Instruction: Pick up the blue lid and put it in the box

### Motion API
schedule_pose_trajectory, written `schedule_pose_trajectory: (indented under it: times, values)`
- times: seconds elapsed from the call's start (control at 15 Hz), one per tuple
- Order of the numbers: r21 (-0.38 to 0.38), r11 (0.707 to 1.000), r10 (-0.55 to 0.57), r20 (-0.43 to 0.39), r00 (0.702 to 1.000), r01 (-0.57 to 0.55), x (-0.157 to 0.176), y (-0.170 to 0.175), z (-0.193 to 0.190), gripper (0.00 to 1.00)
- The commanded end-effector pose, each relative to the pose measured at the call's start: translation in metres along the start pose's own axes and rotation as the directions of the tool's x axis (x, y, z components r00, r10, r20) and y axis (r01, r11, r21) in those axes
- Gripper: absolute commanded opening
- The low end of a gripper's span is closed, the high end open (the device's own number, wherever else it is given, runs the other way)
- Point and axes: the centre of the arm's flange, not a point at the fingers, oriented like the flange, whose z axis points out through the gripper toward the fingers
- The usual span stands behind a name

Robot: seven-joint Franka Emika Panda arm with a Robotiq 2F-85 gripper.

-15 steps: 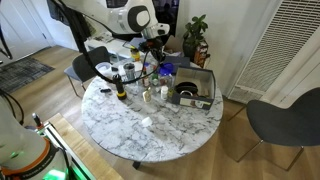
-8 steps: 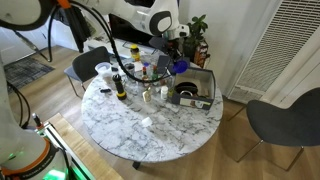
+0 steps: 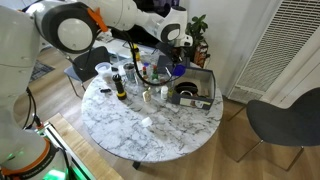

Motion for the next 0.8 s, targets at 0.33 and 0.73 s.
schedule_pose_trajectory:
  times: [0.33,0.73]
  values:
    - [0.047,0.982,0.175,0.137,0.975,-0.183,0.029,0.022,0.078,0.0]
    - [0.055,0.94,0.322,0.172,0.931,-0.336,0.028,0.054,0.104,0.0]
